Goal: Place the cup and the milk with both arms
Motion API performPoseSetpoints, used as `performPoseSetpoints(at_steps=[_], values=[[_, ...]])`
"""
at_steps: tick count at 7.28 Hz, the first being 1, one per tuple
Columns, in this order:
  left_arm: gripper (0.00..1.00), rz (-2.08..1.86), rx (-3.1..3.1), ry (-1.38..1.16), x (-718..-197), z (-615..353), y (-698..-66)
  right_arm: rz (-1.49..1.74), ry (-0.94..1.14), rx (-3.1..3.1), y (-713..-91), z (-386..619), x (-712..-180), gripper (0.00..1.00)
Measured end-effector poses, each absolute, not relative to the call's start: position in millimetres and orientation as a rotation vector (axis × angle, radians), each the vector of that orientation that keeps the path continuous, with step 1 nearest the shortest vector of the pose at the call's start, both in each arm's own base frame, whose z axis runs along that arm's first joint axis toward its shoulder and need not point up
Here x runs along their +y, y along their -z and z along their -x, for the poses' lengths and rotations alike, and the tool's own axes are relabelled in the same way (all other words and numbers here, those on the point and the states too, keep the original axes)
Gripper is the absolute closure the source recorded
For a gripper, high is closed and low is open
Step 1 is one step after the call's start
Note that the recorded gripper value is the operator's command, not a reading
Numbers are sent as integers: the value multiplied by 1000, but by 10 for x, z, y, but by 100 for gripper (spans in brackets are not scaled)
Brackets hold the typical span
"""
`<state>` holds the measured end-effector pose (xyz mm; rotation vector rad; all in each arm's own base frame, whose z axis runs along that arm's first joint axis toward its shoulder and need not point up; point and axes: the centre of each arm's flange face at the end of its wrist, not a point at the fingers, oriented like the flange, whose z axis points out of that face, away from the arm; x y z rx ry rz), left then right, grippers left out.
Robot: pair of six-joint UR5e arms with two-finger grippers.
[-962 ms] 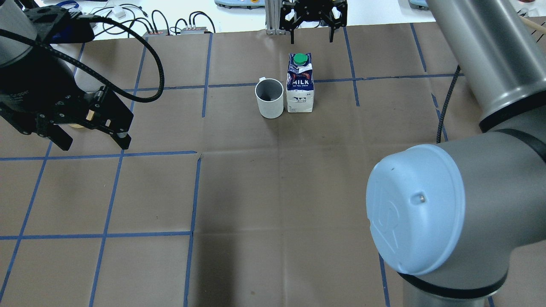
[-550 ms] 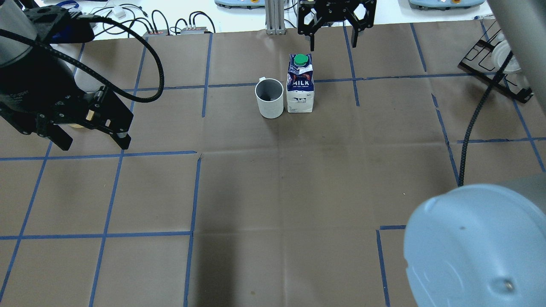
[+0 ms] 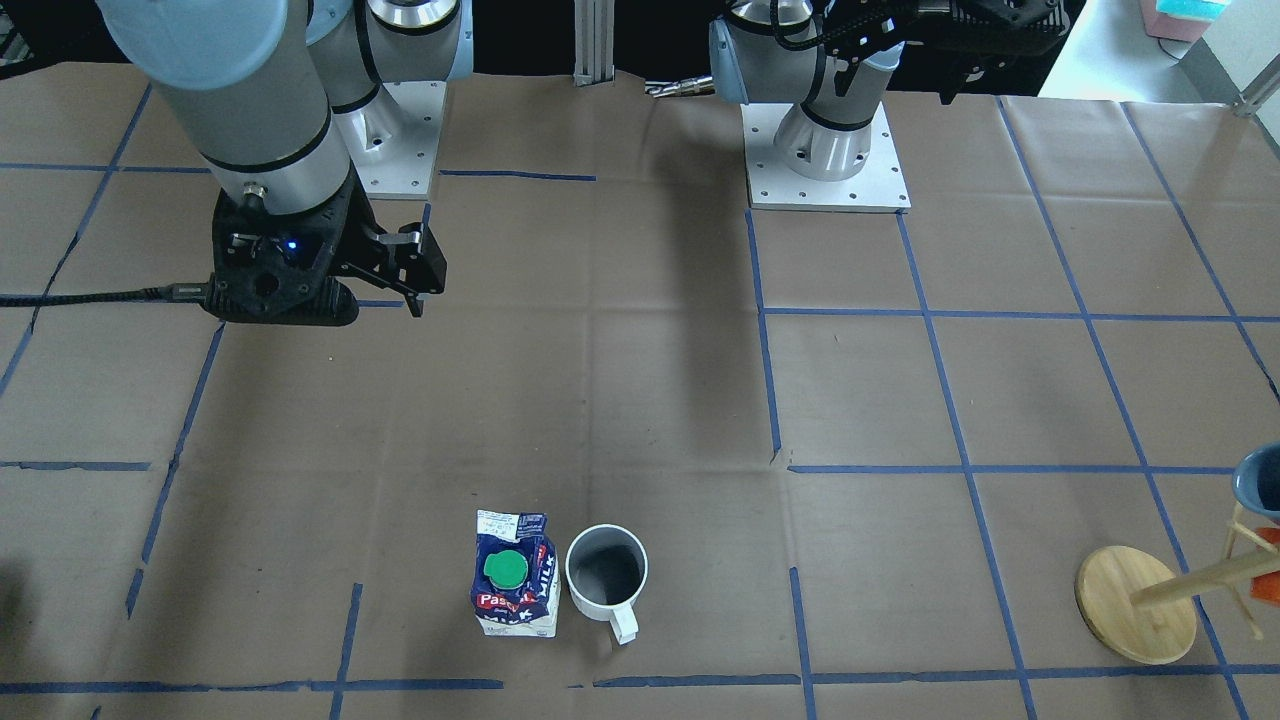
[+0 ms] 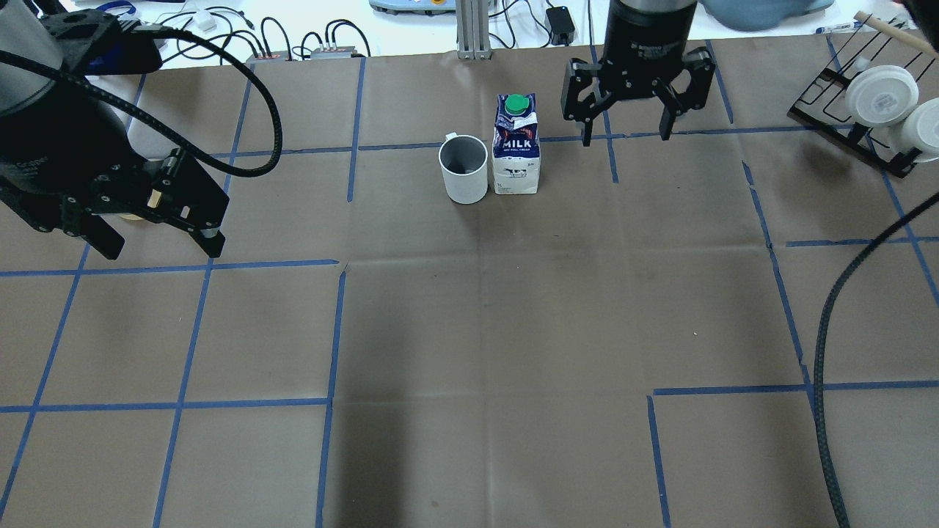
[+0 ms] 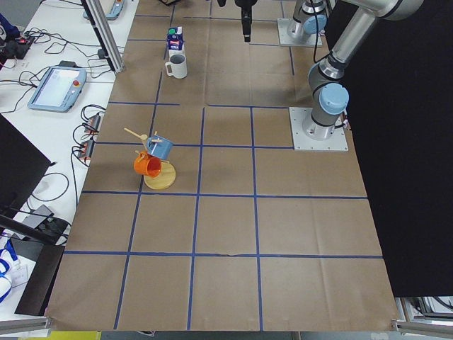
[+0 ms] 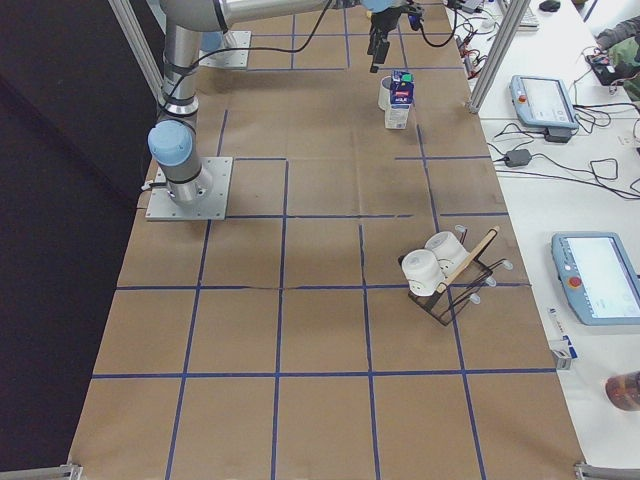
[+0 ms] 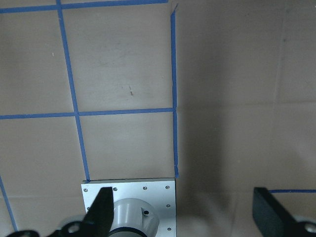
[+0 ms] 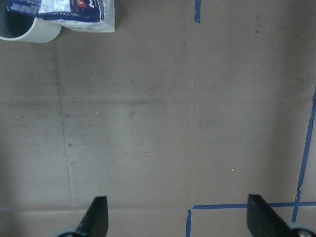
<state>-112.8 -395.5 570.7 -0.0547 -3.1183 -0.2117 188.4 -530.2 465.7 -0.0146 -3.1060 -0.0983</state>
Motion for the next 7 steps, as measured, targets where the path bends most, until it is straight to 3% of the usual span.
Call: performPoseSetpoints(at_steps=[4, 7], values=[[0, 47, -3117, 216, -3804, 1118, -5658, 100, -17, -3115, -4678, -1579, -4576, 0], [0, -35, -3109, 222, -3651, 943, -5563, 138, -46, -3110, -4713, -1439, -4554, 0]])
